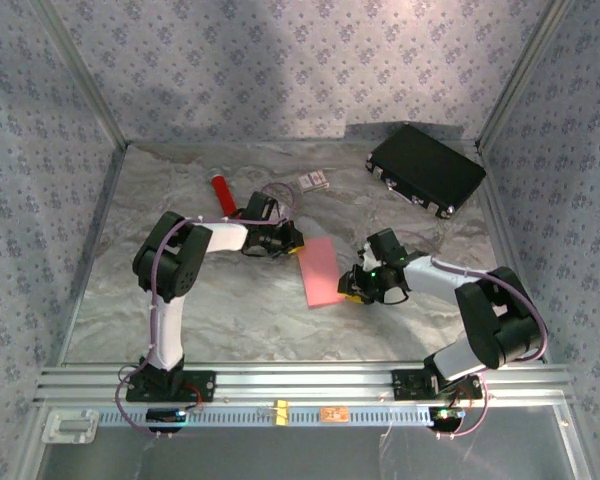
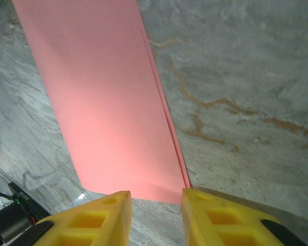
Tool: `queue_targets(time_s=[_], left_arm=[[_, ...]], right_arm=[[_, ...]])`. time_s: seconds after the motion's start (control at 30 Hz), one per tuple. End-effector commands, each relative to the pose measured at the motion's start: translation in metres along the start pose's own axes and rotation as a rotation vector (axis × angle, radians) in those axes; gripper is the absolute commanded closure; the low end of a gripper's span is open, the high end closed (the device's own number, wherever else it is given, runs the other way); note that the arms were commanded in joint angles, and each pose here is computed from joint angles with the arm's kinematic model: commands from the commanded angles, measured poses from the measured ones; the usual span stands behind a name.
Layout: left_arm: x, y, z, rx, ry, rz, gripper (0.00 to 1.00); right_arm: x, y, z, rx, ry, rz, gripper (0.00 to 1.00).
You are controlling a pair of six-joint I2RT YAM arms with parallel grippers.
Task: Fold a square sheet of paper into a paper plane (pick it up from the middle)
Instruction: Fold the triangle a second time at the center of the table.
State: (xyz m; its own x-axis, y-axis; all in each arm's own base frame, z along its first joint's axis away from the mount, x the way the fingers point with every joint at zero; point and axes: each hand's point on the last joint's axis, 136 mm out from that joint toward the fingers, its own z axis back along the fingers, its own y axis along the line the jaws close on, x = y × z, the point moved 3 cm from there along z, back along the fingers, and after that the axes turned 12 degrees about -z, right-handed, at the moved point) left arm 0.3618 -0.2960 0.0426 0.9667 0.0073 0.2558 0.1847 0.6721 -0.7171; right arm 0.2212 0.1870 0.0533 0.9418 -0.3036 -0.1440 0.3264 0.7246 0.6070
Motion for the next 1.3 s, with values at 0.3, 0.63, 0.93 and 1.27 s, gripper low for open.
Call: queue_targets(time_s=[0.3,0.63,0.93,1.27], left_arm=[[-0.028,0.037,-0.005,0.13,0.096,0.067,0.94],[-0.028,0.037,-0.005,0.129,0.101,0.065,0.94],[-0.028,0.037,-0.005,0.13,0.104,0.067,0.95],[-0.027,0.036,-0.005,0.127,0.103,0.062,0.95]], right_arm=[[-0.003,-0.001,-0.003,-0.008,-0.004,-0.04,0.68],[0.001,0.015,-0.002,0.051,-0.004,-0.033,0.67],[-0.016,0.003,0.003,0.023,-0.017,-0.071,0.65],[-0.017,-0.001,-0.005,0.039,-0.051,-0.125,0.63]])
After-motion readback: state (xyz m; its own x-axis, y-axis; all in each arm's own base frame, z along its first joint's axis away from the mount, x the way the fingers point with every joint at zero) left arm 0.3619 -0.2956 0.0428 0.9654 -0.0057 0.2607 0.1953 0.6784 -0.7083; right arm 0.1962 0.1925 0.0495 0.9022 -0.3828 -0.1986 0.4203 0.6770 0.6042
